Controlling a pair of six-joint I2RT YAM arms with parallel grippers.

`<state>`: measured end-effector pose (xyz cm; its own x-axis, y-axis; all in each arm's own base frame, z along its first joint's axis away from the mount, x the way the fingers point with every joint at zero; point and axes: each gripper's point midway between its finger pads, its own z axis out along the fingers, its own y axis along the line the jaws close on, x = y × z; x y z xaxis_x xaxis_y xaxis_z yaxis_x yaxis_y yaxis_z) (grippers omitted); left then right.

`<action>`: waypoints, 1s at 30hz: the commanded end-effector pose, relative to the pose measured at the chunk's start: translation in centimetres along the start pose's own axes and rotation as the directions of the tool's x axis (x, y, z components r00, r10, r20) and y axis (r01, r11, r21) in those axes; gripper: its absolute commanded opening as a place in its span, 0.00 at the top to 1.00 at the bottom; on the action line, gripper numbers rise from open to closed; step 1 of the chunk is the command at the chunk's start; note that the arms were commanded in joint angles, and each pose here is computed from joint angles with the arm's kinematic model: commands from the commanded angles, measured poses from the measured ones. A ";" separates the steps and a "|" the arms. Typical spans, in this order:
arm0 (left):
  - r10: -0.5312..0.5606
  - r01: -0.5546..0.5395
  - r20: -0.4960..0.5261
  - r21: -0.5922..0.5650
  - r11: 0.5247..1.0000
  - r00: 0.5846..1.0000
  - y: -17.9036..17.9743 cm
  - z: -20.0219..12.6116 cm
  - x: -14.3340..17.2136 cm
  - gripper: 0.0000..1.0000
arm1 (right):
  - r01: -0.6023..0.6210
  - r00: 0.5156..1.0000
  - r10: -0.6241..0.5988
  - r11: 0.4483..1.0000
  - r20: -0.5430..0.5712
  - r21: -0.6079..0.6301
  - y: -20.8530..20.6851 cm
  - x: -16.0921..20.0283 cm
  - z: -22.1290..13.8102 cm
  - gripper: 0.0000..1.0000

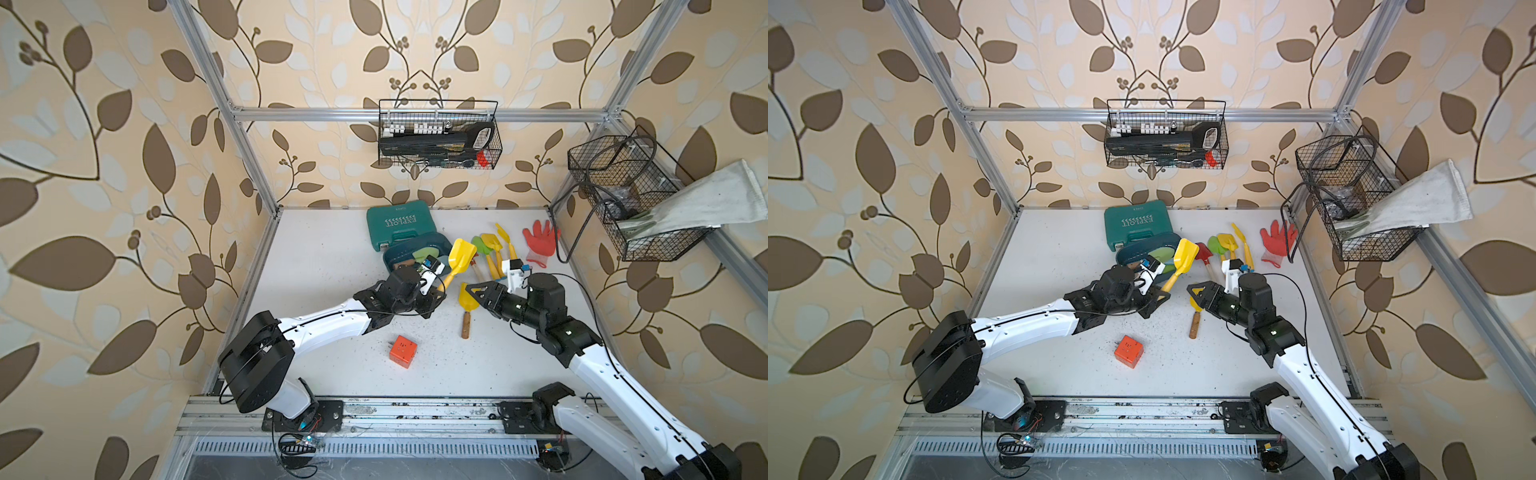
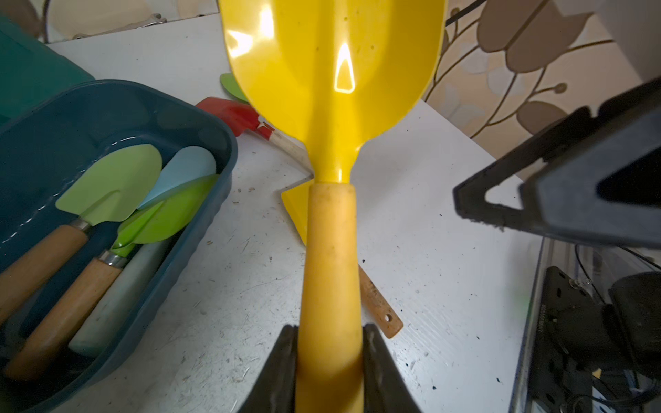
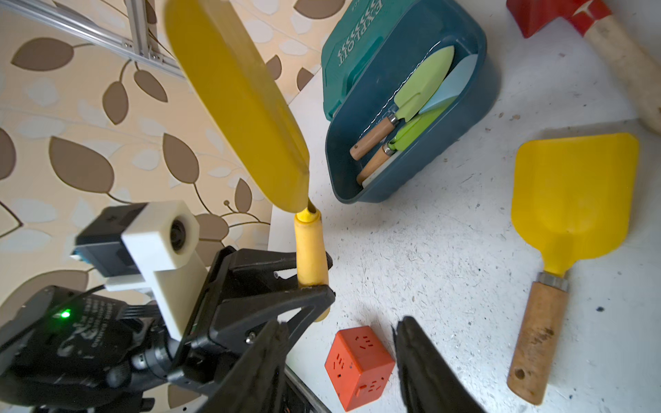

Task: Take the shovel out of the storage box
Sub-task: Pick up the shovel from the storage box.

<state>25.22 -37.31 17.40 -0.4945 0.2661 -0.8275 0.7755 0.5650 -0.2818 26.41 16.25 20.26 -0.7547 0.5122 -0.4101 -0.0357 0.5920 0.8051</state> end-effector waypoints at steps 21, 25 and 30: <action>0.065 -0.082 0.091 0.192 0.978 0.994 -5.7 -1.5 -2.6 0.95 | 0.102 0.991 -0.106 0.994 0.078 0.044 2.4 0.0 3.9 0.82; 0.068 -0.085 0.090 0.194 0.977 0.994 -5.8 -1.5 -2.6 0.94 | 0.104 0.991 -0.109 0.993 0.083 0.056 2.2 0.0 3.9 0.85; 0.069 -0.087 0.092 0.203 0.975 0.993 -5.9 -1.5 -2.5 0.94 | 0.101 0.991 -0.107 0.993 0.085 0.066 1.9 0.0 3.7 0.90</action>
<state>23.23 -38.54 17.53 -0.4899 0.2874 -0.8230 0.8081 0.5038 -0.3051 28.00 20.27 19.69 -0.7240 0.4860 -0.4894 -0.0689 0.6551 0.7524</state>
